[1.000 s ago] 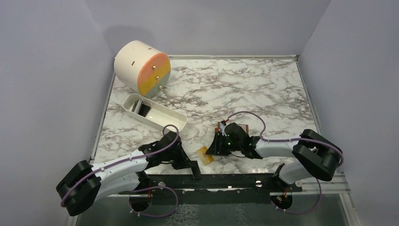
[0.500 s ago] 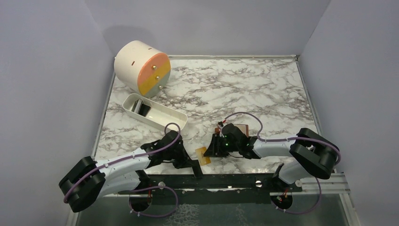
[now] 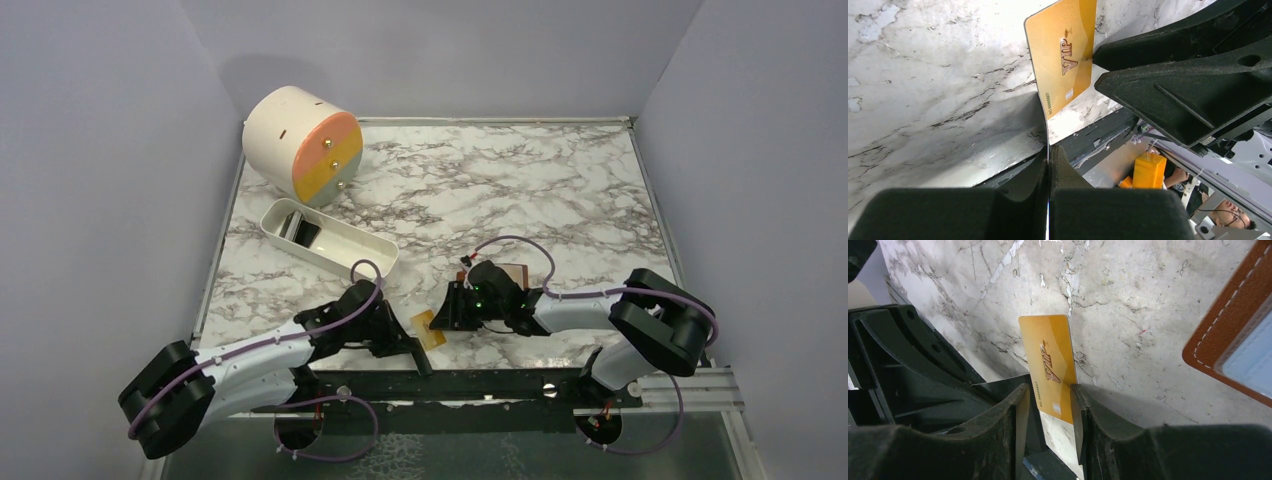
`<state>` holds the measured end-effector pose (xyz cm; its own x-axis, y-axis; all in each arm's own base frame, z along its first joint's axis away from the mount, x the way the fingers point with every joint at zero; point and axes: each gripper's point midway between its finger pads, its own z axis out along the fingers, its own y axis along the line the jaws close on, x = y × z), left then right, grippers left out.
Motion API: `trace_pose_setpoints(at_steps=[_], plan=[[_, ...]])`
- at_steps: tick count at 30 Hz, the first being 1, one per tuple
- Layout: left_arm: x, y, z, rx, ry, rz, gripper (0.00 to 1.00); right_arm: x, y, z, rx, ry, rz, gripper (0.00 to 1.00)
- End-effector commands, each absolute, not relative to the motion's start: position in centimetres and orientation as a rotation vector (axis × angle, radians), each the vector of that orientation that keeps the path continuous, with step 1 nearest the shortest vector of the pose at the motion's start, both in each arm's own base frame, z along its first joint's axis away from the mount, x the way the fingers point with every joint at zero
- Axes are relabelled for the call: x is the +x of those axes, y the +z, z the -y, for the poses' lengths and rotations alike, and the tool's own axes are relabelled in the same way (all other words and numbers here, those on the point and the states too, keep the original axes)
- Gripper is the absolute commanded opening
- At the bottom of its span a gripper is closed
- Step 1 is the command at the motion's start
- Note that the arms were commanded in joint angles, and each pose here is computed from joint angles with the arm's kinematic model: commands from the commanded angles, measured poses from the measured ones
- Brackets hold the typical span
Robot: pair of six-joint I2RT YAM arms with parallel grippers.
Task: Put the credit cards into the card holder
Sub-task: Pick up the credit card from the center of the board.
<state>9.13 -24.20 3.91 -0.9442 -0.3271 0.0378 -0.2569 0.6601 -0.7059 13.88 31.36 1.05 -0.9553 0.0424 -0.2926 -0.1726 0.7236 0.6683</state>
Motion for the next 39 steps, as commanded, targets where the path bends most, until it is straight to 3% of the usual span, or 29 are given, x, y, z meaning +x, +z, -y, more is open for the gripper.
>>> trace_pose_setpoints(at_steps=[1,21,32,39], plan=[[11.0,4.3,24.5,-0.509,-1.177,-2.661,0.0,8.0,-7.4,-22.2,-0.149,0.542,-3.002,0.38],[10.1,-0.2,21.6,-0.576,-0.808,-2.843,0.0,7.7,-7.8,-22.1,-0.169,0.535,-3.018,0.38],[10.4,-0.3,21.7,-0.565,-0.804,-2.833,0.0,7.6,-8.2,-22.0,-0.194,0.529,-3.03,0.38],[12.1,2.6,23.2,-0.476,-0.951,-2.702,0.0,8.5,-7.2,-22.8,-0.256,0.547,-2.981,0.38]])
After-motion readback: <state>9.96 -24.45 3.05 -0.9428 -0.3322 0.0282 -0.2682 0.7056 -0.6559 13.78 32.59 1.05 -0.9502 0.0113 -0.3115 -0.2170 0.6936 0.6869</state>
